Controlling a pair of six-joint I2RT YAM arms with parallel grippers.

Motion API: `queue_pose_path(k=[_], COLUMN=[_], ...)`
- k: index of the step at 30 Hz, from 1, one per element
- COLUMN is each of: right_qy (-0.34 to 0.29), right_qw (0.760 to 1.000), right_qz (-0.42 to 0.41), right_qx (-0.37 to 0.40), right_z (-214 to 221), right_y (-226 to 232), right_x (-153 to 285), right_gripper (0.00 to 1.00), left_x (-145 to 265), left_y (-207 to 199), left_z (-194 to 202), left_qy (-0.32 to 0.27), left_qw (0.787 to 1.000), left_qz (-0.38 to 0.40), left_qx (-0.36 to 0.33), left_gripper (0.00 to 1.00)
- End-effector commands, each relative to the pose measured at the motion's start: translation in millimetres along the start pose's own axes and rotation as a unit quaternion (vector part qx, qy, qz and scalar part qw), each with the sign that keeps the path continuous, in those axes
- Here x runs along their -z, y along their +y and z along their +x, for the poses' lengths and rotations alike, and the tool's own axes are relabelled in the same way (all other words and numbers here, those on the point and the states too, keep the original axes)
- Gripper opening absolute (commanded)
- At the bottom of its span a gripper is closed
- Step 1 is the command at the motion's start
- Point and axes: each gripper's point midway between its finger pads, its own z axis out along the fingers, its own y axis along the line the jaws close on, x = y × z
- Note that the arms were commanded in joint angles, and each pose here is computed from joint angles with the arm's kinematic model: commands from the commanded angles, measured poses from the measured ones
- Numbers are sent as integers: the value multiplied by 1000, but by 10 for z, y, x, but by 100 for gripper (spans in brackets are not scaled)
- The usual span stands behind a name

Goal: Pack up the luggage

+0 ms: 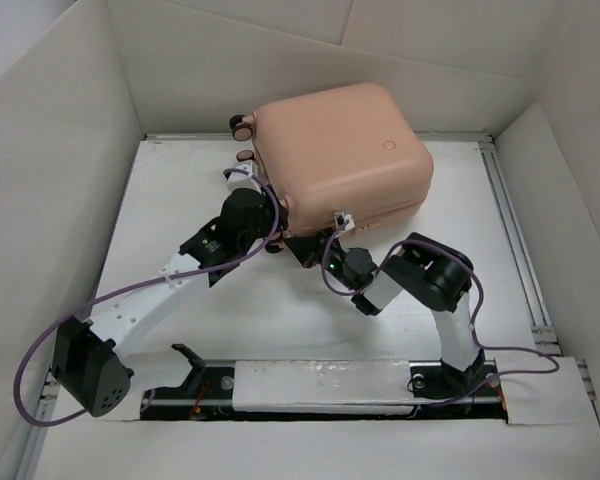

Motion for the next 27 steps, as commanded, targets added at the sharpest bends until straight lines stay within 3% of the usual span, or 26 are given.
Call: queue_pose_path(k=[1,4,10,16,17,18,20,21,23,24,27], right_qy=[42,38,-40,-102,-93,-97,-84,-63,-59,-38,-8], right_qw=[965,967,984,977,984,984,988,991,993,995,998], right_qz=[-248,-239,-158,-125,-78,-79,-60,-39,-40,-33,-2], right_qx=[-69,-75,-73,-138,-134,-125,-115,-108,-96,-85,-55], right_z=[322,300,-9,-79,-5,-109,-98,-13,-111,-36,-19], right_y=[1250,1346,1411,1262,1018,1063,973,855,910,885,902], right_x=[78,-172,-545,-32,168,281,477,643,780,892,1012], right_gripper=[0,0,0,0,5,22,44,54,57,58,60], left_x=[677,841,1077,1207,1218,1218,1189,1200,1159,1102,968], left_y=[-1168,-1341,-1705,-1832,-1821,-1821,-1783,-1734,-1557,-1389,-935], left_z=[-246,-89,30,-2,3,3,-125,-227,-444,-593,-902], left_qy=[16,44,58,51,50,50,29,12,-27,-52,-114], left_qw=[968,959,946,932,931,931,940,945,960,965,979], left_qz=[248,278,315,349,352,352,328,314,264,237,133], left_qx=[41,43,54,84,89,89,91,92,93,97,103], left_gripper=[0,0,0,0,0,0,0,6,28,52,75])
